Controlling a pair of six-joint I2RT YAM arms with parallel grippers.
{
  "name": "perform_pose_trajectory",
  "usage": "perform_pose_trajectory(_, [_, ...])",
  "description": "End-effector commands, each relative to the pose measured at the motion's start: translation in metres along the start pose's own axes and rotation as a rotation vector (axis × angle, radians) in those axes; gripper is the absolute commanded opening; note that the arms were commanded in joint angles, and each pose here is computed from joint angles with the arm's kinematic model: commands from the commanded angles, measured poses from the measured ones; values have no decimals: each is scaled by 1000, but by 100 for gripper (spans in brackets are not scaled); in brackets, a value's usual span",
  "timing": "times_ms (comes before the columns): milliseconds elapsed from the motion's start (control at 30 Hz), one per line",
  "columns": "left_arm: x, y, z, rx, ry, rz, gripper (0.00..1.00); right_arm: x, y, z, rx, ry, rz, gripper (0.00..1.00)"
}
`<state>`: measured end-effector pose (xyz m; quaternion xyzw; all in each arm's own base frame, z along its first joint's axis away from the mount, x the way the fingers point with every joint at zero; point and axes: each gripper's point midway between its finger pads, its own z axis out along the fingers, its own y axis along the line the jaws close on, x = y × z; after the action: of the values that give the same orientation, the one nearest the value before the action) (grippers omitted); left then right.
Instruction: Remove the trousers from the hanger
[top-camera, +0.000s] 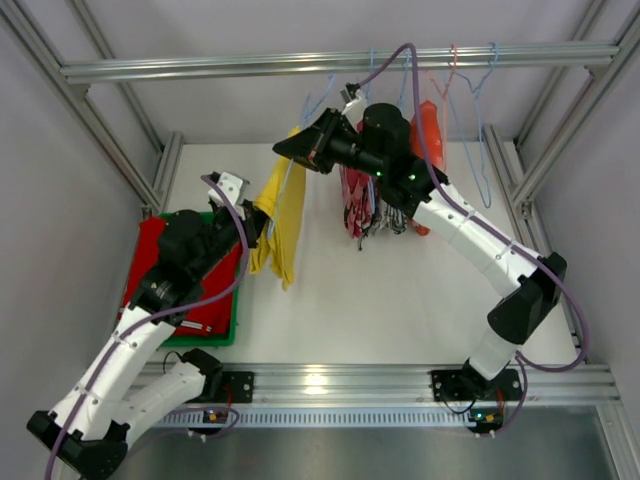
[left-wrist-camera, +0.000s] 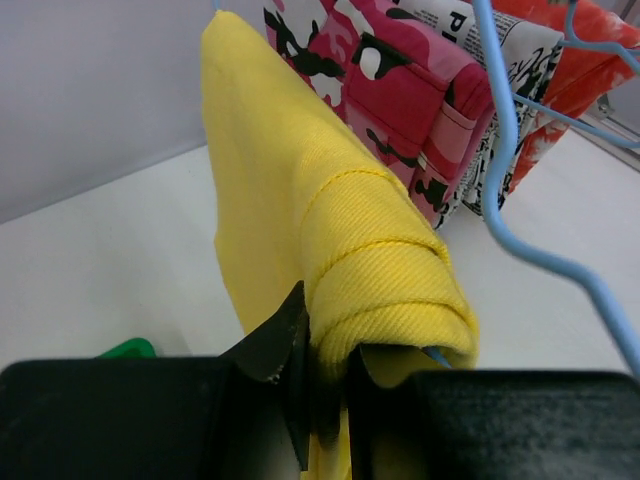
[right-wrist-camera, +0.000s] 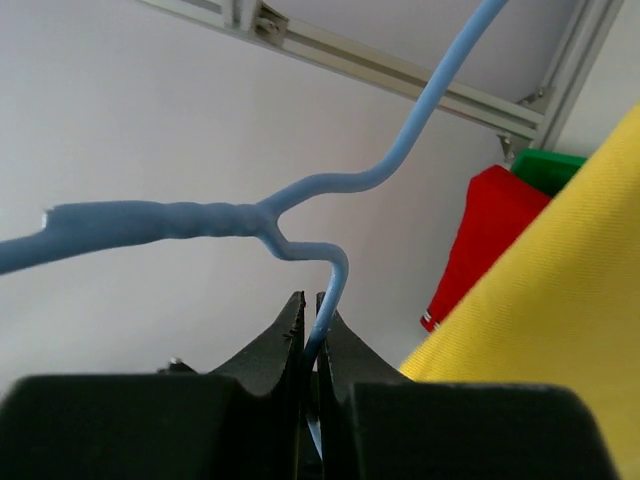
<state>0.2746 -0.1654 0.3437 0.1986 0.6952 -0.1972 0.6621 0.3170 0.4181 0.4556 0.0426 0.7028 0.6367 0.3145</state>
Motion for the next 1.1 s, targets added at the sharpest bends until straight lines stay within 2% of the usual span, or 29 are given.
perform_pose_trajectory(0, [-90, -1, -26, -3, -236, -61, 0, -8, 32, -28, -125, -40, -167, 0])
perform_pose_trajectory(200, [-147, 4, -37, 8, -350, -162, 0, 3, 1, -29, -97, -20, -305, 0])
perform_pose_trajectory(433, [-202, 4, -52, 32, -477, -221, 0, 16, -28, -30, -56, 16, -371, 0])
perform_pose_trajectory(600, [-246, 19, -68, -14, -586, -265, 0, 27, -38, -32, -35, 45, -423, 0])
perform_pose_trajectory(767, [-287, 30, -105, -80, -707, -241, 0, 36, -43, -32, -30, 67, -438, 0])
perform_pose_trajectory(933, [-312, 34, -144, -145, -795, -192, 0, 39, -46, -35, -24, 77, -440, 0])
perform_pose_trajectory(1067, [-315, 52, -175, -313, -807, -120, 0, 43, -45, -38, -34, 85, -445, 0])
